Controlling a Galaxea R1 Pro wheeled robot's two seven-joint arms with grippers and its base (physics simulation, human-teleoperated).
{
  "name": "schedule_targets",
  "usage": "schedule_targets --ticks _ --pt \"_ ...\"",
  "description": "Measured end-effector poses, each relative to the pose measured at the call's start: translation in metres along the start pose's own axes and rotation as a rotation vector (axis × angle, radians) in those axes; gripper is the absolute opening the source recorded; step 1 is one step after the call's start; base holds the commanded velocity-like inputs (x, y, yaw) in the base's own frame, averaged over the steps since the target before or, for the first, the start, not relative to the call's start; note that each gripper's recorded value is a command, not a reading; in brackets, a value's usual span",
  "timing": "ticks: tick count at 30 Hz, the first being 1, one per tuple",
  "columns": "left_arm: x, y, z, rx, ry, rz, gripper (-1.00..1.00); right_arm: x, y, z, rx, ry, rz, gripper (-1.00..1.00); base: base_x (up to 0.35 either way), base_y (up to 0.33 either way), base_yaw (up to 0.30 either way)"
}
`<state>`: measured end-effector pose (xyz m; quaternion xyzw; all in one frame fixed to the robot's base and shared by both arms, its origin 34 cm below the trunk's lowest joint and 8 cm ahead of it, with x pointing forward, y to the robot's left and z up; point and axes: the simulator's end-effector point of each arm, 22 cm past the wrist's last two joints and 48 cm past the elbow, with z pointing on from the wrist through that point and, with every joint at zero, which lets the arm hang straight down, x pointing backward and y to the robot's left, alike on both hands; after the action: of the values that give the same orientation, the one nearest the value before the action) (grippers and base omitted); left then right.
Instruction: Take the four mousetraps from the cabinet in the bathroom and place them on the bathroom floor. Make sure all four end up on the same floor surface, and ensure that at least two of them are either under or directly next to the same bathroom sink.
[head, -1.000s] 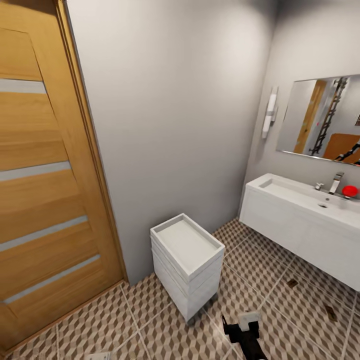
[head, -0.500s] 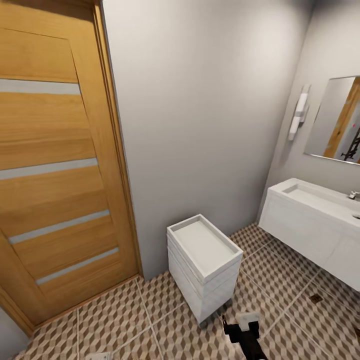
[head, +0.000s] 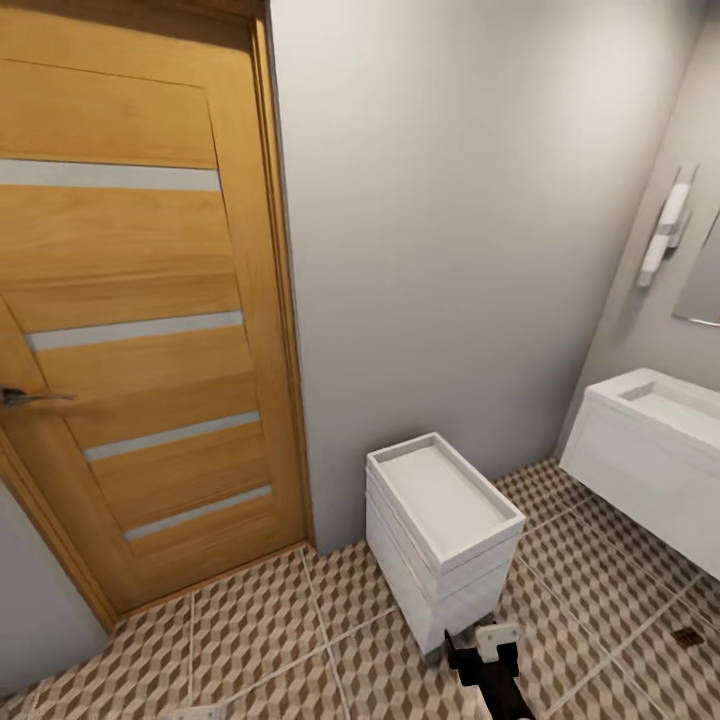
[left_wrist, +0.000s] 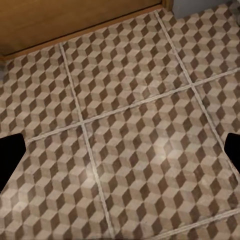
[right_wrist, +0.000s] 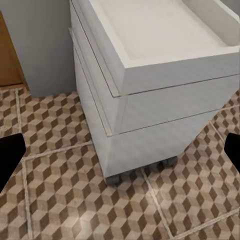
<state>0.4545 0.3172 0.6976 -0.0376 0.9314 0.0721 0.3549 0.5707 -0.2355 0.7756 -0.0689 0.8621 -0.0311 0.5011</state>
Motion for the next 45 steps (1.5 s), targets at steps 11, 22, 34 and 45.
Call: schedule_targets --ticks 11,22,34,45 --pt "0.0 -0.0001 0.0 0.0 0.0 0.0 1.0 -0.0001 0.0005 0.0 -0.001 0.0 0.0 1.0 0.0 0.0 0.257" --pt "0.0 -0.0001 0.0 0.0 0.0 0.0 1.0 -0.0001 0.0008 0.0 -0.001 0.0 0.0 1.0 0.0 0.0 0.255" --pt "-0.0003 0.0 0.0001 0.0 0.0 0.0 1.0 -0.0001 0.0008 0.0 -0.001 0.0 0.001 1.0 0.0 0.0 0.254" --pt "-0.0002 -0.0001 0.0 0.0 0.0 0.0 1.0 -0.0001 0.0008 0.0 -0.001 0.0 0.001 1.0 0.0 0.0 0.247"
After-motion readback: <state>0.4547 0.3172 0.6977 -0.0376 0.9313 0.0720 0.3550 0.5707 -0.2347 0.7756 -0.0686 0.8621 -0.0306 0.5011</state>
